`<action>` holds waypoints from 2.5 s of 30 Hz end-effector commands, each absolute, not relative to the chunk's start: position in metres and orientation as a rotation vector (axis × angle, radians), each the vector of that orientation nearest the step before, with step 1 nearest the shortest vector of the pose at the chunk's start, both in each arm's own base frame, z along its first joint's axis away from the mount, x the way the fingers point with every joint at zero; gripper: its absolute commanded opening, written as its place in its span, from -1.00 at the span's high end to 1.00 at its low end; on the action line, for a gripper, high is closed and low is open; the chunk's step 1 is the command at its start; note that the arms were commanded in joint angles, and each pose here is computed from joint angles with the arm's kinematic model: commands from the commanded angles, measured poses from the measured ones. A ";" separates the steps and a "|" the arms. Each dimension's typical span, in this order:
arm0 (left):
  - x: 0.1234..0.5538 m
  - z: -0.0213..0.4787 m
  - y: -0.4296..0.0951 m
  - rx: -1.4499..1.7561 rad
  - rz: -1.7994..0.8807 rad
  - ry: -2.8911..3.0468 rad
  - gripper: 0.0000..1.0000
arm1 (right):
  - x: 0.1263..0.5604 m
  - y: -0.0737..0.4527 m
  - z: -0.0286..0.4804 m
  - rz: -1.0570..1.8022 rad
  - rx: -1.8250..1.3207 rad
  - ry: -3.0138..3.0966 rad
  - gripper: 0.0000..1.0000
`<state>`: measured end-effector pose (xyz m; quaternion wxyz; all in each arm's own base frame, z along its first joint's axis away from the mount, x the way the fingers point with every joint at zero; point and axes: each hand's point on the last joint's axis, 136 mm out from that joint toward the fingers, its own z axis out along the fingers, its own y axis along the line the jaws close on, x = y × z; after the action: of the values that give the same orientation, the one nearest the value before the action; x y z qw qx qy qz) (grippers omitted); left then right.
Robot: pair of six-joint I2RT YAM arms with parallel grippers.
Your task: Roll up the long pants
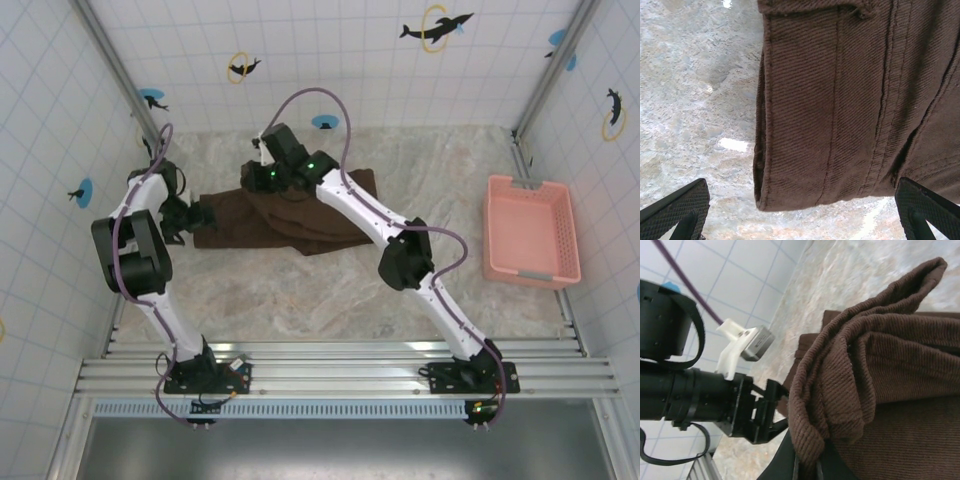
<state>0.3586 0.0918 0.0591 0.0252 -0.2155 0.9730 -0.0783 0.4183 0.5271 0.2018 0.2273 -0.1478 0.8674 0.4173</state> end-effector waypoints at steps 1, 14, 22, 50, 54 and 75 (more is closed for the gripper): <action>0.366 0.060 0.094 -0.631 -0.285 2.996 -0.95 | 0.408 0.558 0.198 1.282 -0.394 2.359 0.64; 0.360 0.080 0.119 -0.564 -0.082 2.986 -0.95 | 0.457 0.480 0.229 1.107 -0.340 2.356 -0.01; 0.366 0.092 0.094 -0.567 -0.218 2.943 -0.95 | 0.474 0.358 0.221 0.706 -0.334 2.505 -0.02; 0.402 0.047 -0.050 -0.336 -0.198 3.083 -0.95 | 0.455 0.211 0.029 0.443 -0.361 3.020 -0.07; 0.405 0.045 -0.045 -0.354 -0.124 3.074 -0.95 | 0.459 0.220 0.016 0.506 -0.376 3.021 -0.01; 0.542 -0.014 -0.097 -0.385 -0.370 2.991 -0.95 | 0.313 0.201 0.037 0.534 -0.316 3.222 1.00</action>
<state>0.5281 -0.0778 0.0274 0.0685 -0.1205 0.9867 -0.0852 0.3441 0.2040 0.0261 -0.0474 -0.1126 0.9774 0.1726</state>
